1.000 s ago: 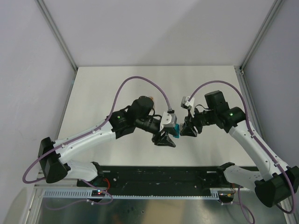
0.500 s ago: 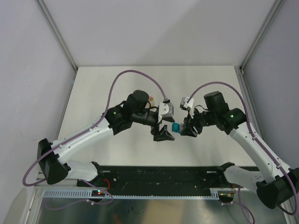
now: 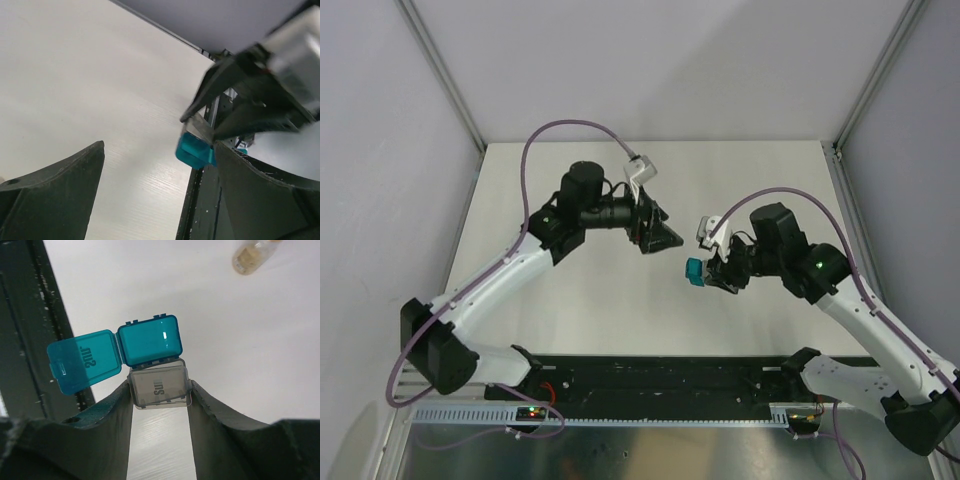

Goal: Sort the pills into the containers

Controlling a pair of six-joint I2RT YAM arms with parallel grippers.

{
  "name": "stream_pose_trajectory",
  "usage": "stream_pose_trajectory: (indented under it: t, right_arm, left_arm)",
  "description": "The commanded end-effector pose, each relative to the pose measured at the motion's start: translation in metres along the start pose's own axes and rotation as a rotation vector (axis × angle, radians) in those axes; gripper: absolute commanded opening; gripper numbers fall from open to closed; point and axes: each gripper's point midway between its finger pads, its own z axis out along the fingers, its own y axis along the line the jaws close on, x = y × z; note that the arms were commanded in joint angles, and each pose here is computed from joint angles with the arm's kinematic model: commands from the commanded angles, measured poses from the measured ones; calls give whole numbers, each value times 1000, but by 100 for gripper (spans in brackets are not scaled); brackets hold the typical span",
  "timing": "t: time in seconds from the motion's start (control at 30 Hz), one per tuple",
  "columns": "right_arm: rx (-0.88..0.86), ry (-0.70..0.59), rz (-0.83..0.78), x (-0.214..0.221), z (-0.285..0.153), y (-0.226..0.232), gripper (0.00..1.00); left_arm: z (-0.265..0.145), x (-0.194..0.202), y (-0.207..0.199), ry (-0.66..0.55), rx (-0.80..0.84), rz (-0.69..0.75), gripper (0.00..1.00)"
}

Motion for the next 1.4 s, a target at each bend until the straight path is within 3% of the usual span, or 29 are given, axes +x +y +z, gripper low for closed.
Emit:
stream_pose_trajectory:
  t: [0.0, 0.33, 0.8, 1.17, 1.37]
  right_arm:
    - [157, -64, -137, -31, -11, -24, 0]
    - [273, -104, -188, -51, -12, -39, 0]
    - [314, -99, -185, -52, -13, -46, 0]
    - [311, -107, -159, -52, -13, -46, 3]
    - [320, -107, -134, -52, -13, -49, 21]
  left_arm:
    - [8, -16, 11, -26, 16, -195, 93]
    - [26, -1, 6, 20, 124, -362, 78]
    - [43, 27, -16, 88, 211, -368, 59]
    - [47, 31, -20, 102, 229, -363, 23]
    - [48, 31, -20, 103, 225, -374, 2]
